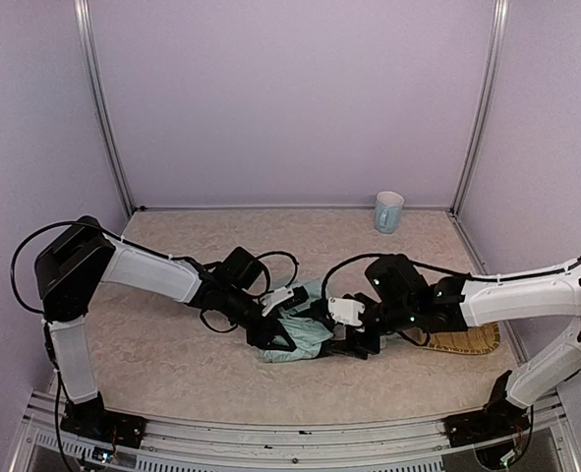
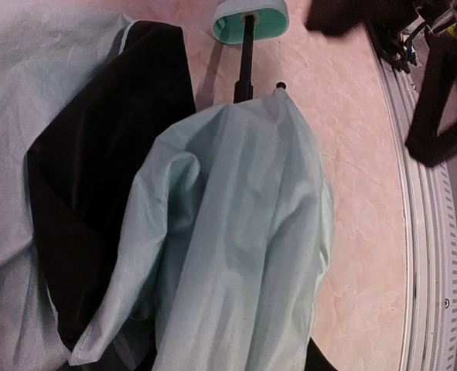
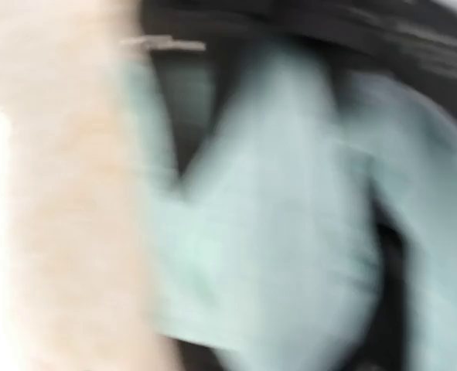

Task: Put away the umbrella

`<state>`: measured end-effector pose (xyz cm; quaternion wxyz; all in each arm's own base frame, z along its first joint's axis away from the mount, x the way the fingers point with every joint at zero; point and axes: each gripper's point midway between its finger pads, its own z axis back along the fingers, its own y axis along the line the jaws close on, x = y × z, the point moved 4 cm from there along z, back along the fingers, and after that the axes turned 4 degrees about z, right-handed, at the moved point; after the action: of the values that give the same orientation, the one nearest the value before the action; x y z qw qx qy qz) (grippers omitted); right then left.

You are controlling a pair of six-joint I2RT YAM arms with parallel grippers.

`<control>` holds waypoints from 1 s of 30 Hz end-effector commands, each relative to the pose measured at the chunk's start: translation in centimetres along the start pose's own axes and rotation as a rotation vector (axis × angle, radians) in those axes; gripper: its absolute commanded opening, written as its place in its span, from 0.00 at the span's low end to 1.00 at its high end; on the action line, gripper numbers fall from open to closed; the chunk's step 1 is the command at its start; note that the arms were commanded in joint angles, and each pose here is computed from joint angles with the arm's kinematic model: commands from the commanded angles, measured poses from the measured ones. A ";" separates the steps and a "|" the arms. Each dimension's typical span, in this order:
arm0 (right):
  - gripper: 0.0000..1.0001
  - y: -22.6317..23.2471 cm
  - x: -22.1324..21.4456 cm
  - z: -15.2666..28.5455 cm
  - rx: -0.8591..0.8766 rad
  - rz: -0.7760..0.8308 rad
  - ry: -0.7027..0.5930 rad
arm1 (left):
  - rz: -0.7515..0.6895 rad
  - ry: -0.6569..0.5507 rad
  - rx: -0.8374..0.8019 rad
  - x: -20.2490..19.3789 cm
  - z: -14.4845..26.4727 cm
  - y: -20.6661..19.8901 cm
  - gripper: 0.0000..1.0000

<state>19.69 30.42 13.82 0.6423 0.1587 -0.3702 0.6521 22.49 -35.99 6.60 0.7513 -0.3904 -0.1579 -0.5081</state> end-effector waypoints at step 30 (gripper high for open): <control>0.27 0.7 -4.2 -9.5 0.011 0.284 0.201 | 0.176 0.192 -0.136 -4.2 -0.5 1.5 0.31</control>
<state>21.07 35.84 6.18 0.5220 0.0460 -0.3782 0.7631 23.41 -35.98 5.92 0.7423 -0.4359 -0.0765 -0.5031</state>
